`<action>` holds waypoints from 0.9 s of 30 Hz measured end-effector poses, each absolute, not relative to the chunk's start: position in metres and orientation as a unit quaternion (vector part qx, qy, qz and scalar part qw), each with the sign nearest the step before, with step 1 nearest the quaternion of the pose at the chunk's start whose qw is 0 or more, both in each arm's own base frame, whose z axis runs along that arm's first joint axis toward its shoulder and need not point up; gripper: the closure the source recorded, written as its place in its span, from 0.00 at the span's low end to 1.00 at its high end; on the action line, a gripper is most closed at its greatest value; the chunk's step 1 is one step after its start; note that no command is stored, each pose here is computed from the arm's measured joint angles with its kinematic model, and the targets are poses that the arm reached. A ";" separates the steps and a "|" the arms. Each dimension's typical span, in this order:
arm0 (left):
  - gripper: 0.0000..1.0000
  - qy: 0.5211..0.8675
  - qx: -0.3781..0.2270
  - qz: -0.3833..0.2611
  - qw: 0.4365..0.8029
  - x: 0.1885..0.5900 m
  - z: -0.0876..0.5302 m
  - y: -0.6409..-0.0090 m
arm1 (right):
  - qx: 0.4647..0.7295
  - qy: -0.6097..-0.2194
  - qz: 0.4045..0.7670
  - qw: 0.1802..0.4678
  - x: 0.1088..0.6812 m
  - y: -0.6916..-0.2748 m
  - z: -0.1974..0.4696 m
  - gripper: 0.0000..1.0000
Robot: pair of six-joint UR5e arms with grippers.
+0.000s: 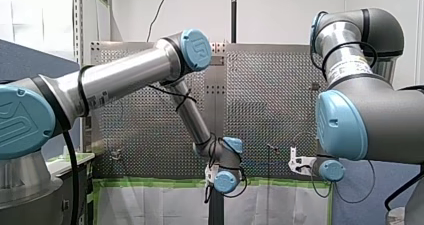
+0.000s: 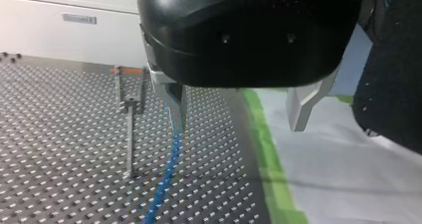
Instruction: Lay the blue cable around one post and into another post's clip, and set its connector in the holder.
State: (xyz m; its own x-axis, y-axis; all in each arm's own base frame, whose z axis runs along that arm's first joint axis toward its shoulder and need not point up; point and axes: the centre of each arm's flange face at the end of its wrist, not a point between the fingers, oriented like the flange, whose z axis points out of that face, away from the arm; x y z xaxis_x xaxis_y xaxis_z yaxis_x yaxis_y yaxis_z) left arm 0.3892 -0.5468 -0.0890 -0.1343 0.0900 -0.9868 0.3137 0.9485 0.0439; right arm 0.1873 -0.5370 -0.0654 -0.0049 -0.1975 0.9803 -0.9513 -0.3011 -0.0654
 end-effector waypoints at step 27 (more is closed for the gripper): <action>0.00 0.733 0.109 -0.083 0.666 0.429 -0.071 -0.547 | 0.611 -0.472 0.529 0.353 0.190 -0.535 -0.066 0.73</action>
